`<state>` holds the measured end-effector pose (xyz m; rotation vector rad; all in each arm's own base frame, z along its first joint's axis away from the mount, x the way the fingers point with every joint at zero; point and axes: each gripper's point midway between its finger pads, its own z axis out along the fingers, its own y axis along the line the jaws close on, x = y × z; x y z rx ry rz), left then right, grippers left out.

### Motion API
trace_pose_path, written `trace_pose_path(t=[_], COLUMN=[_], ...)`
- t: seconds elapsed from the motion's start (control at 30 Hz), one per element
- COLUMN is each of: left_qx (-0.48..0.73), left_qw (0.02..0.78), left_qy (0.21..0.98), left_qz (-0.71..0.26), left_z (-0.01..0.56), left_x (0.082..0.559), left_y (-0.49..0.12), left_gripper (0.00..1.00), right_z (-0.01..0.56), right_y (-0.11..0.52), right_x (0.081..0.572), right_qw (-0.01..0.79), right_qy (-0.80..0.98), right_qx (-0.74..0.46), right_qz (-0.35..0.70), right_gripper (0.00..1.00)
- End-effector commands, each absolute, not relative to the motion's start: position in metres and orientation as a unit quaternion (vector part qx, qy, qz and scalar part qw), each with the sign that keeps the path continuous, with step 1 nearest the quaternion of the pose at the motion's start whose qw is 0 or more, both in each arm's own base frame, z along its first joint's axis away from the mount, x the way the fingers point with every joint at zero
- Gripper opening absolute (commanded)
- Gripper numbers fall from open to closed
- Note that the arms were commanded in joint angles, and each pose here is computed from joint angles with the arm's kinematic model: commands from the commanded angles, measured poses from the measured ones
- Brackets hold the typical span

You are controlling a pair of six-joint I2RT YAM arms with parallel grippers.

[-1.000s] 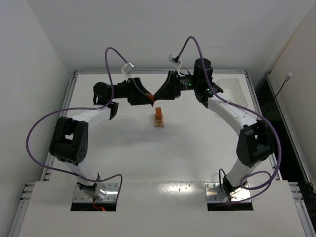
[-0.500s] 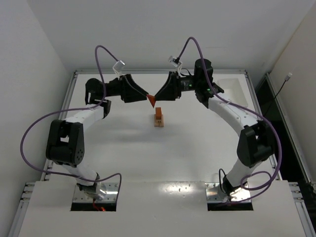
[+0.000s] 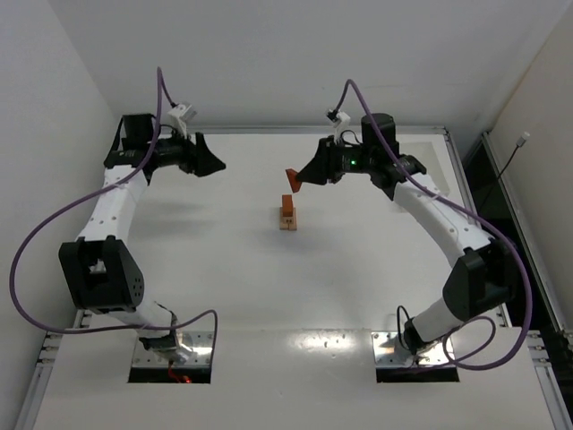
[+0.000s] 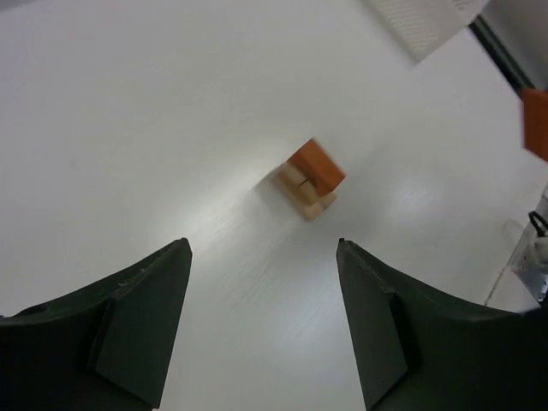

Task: Build the wood block tower

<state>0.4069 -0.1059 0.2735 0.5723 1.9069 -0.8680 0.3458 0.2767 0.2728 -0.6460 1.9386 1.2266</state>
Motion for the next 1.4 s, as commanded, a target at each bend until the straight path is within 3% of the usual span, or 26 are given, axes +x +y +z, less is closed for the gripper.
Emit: trace_pose_path(t=[0.0, 0.2, 0.33, 0.7, 0.97, 1.37], left_qx=[0.170, 0.064, 0.046, -0.131, -0.142, -0.132], left_qw=[0.439, 0.393, 0.403, 0.402, 0.414, 0.407], left_qy=[0.839, 0.860, 0.852, 0.891, 0.892, 0.894], left_qz=[-0.274, -0.318, -0.331, -0.167, -0.114, -0.132], left_z=[0.238, 0.226, 0.232, 0.205, 0.204, 0.196], left_x=[0.398, 0.390, 0.382, 0.383, 0.379, 0.375], left_y=[-0.063, -0.066, -0.067, -0.023, -0.016, -0.029], left_gripper=[0.66, 0.60, 0.60, 0.60, 0.60, 0.60], right_z=[0.272, 0.247, 0.235, 0.225, 0.192, 0.152], right_y=[0.266, 0.256, 0.258, 0.298, 0.311, 0.305], right_x=[0.366, 0.383, 0.389, 0.419, 0.416, 0.418], right_qw=[0.413, 0.392, 0.369, 0.333, 0.317, 0.311], right_qy=[0.801, 0.857, 0.885, 0.914, 0.929, 0.940], right_qx=[-0.222, -0.173, -0.154, -0.124, -0.117, -0.115], right_qz=[0.373, 0.285, 0.238, 0.195, 0.149, 0.075], right_gripper=[0.00, 0.00, 0.00, 0.00, 0.00, 0.00])
